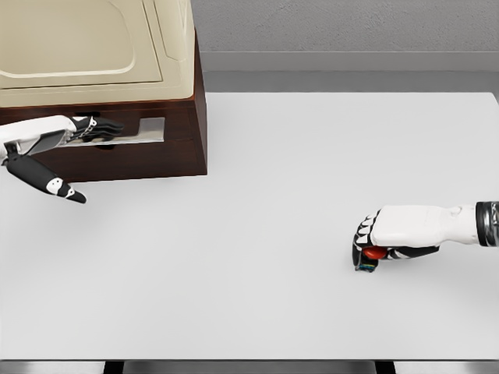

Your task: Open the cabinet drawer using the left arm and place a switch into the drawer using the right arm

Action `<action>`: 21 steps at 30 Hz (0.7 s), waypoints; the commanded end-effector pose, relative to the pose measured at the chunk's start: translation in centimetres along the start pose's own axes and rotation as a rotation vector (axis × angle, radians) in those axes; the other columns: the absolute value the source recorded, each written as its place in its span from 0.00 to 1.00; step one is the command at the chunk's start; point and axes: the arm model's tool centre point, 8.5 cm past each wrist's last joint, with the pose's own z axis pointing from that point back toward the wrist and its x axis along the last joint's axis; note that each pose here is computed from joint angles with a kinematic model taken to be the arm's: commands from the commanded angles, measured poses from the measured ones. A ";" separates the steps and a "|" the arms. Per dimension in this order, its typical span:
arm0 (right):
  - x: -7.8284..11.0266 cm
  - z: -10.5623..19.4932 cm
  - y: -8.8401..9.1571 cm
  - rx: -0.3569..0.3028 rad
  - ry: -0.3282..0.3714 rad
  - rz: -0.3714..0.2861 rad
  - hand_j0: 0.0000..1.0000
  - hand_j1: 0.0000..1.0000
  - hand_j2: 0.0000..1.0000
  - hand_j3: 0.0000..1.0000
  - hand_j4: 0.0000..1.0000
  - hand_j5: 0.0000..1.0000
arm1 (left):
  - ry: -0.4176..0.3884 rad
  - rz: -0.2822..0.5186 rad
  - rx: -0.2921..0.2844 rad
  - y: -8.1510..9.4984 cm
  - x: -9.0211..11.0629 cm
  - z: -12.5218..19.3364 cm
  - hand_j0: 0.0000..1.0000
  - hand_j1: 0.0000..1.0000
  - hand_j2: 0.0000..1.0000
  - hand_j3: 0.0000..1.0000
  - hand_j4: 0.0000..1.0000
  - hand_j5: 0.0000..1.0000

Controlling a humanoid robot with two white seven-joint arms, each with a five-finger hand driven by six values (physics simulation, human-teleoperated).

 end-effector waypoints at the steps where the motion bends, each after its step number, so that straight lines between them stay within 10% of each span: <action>1: 0.0 0.0 0.0 -0.002 0.000 -0.004 0.53 0.53 0.53 0.53 0.53 0.53 | 0.002 -0.003 -0.017 -0.3 0.1 0.1 1.00 1.00 1.00 1.00 1.00 1.00; 11: -0.2 0.4 -0.8 -0.019 0.007 0.001 0.50 0.50 0.50 0.50 0.50 0.50 | 0.016 0.002 -0.115 -1.2 0.0 1.0 1.00 1.00 1.00 1.00 1.00 1.00; 21: -0.3 0.4 -1.8 -0.036 0.009 0.021 0.50 0.50 0.50 0.50 0.50 0.50 | 0.036 0.015 -0.097 -0.7 -0.2 2.4 1.00 1.00 1.00 1.00 1.00 1.00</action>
